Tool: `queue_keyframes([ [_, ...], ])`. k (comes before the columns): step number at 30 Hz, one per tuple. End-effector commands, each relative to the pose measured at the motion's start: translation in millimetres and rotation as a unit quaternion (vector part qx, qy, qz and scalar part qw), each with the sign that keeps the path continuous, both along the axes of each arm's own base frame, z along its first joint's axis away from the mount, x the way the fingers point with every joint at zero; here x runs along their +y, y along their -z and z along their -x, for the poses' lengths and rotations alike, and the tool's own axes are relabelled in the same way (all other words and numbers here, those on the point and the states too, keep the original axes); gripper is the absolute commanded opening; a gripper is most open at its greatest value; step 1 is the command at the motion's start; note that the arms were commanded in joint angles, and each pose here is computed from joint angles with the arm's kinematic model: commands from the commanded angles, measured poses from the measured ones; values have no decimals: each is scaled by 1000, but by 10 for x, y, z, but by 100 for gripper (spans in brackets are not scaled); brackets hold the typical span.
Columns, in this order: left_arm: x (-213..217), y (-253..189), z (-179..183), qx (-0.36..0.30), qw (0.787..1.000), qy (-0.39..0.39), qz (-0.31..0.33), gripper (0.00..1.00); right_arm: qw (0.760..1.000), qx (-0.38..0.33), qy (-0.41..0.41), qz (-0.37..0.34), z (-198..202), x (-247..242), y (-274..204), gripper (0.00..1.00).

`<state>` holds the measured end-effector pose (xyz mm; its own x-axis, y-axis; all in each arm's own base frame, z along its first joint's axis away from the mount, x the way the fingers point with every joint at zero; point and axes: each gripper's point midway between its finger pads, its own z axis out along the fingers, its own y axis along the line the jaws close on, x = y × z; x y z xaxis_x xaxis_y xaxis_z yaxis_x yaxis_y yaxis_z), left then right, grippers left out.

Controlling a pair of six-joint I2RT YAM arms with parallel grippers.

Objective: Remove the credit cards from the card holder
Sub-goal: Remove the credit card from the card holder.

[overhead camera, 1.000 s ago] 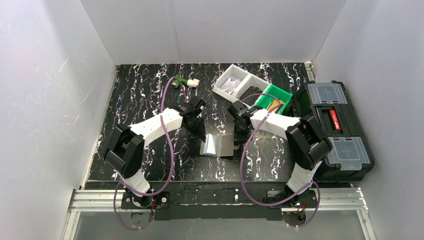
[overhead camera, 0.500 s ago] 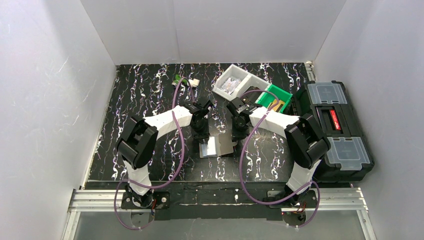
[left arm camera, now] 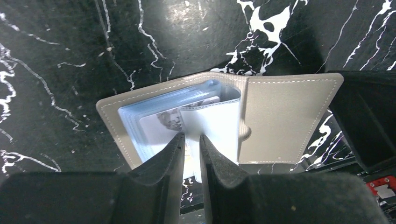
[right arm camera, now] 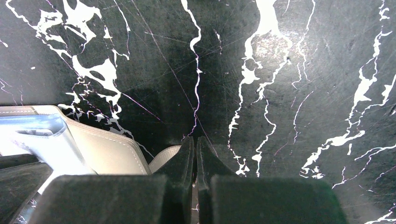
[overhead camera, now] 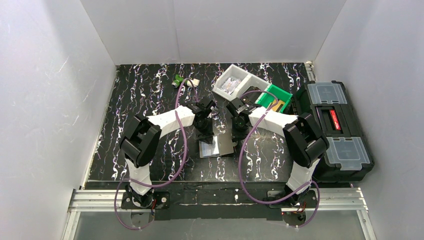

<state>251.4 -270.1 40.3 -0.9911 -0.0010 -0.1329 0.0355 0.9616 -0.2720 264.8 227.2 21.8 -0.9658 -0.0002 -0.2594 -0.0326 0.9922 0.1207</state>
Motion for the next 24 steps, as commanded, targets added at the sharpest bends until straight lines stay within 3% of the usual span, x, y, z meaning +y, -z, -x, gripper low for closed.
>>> queue_keyframes([
  [1,-165,-32,-2,13,1000,0,27,17,1000,-14,-7,-16,-107,92,-91,2],
  [6,-265,-44,-5,24,999,-3,48,16,999,-27,-12,-27,-119,108,-263,12],
  [16,-404,-58,2,39,996,-8,78,14,996,-77,-15,-44,-160,61,-786,43],
  [24,-519,-109,10,39,995,-2,96,14,993,-97,-26,-68,-90,47,-1065,53],
])
